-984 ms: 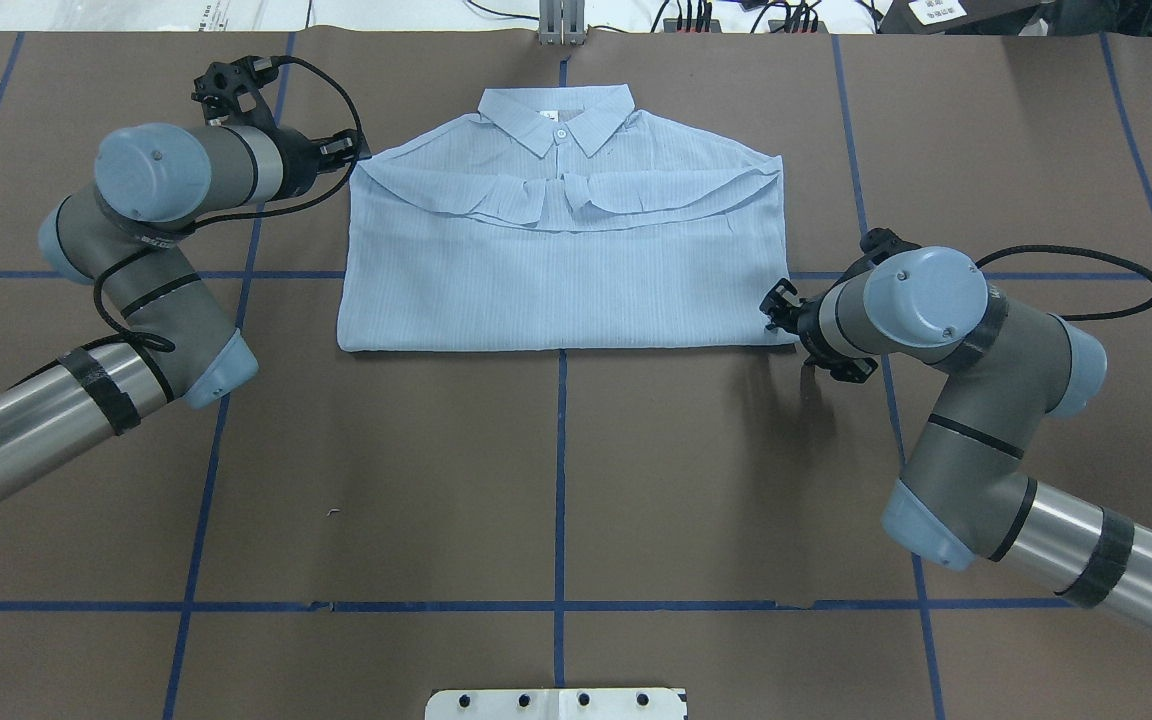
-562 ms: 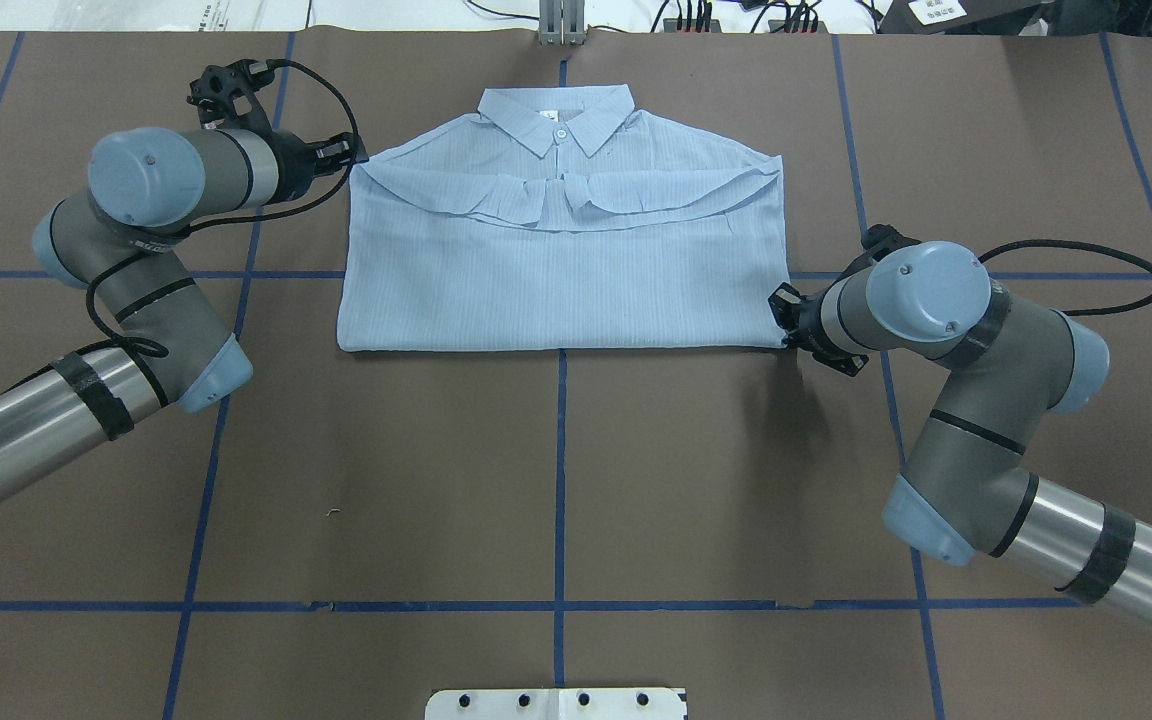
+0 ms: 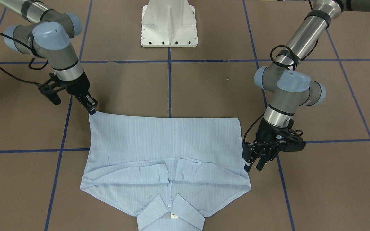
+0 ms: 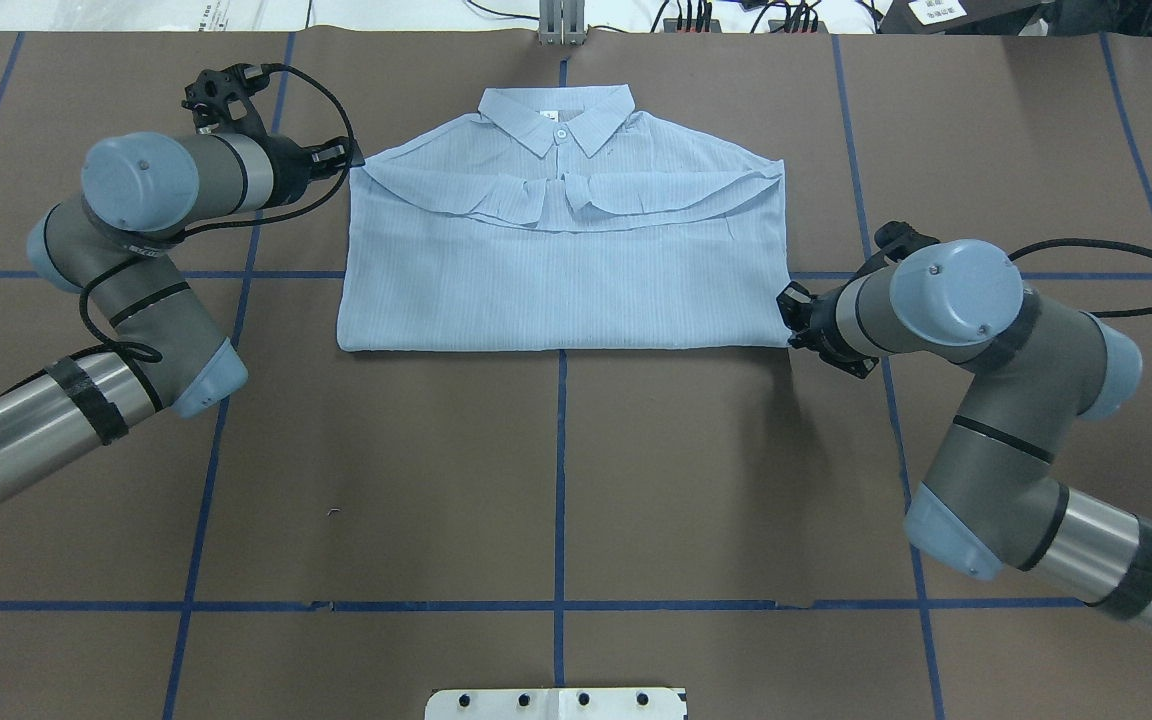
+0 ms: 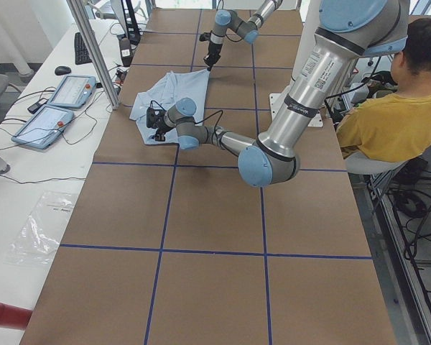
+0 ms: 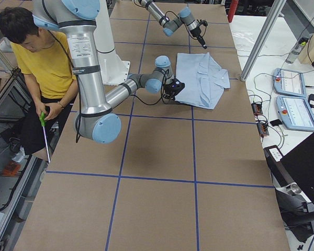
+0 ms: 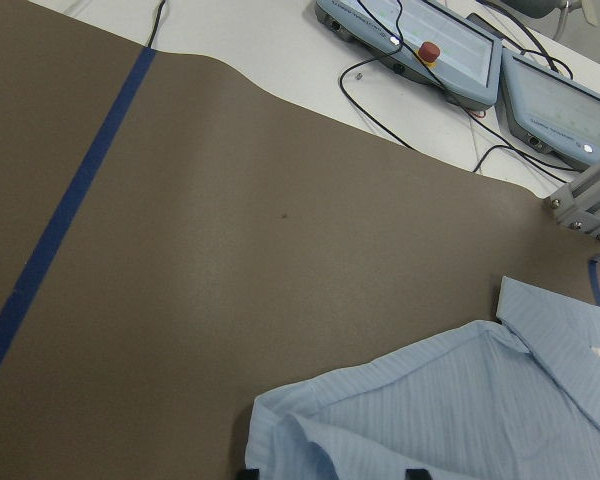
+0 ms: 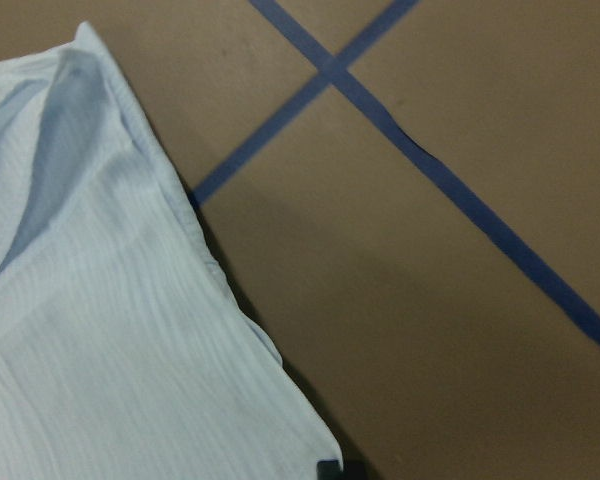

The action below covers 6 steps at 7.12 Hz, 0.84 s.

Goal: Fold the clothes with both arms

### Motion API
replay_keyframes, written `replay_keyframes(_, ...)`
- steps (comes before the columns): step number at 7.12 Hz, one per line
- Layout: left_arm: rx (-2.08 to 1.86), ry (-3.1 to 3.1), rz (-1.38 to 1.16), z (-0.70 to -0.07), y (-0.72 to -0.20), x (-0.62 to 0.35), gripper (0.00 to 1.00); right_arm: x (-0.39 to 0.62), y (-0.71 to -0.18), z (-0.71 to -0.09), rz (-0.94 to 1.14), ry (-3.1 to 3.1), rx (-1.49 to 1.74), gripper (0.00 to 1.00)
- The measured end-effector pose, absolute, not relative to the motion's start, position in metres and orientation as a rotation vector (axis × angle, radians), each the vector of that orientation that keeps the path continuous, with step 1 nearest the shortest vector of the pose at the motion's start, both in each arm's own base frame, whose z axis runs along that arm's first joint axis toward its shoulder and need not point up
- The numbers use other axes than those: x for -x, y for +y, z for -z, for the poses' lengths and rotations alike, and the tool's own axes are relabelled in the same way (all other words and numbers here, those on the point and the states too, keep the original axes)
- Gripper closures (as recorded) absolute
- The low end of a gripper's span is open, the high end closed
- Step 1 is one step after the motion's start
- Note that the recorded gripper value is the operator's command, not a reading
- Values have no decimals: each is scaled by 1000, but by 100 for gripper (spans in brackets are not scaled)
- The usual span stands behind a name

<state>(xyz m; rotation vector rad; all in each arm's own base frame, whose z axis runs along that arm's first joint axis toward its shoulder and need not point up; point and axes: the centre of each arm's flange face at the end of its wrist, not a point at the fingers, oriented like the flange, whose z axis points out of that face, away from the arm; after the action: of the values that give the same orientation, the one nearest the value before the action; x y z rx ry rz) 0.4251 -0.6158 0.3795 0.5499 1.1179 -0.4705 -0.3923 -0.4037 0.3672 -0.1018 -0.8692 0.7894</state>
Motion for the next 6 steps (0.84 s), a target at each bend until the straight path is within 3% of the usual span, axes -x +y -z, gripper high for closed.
replay_keyframes(5, -482, 1184, 457, -365, -586, -434, 42, 419, -174, -306, -525, -568, 376, 100)
replay_keyframes(6, -442, 1212, 466, -365, -566, -438, 39, 424, -145, -304, -471, -538, 398, 90)
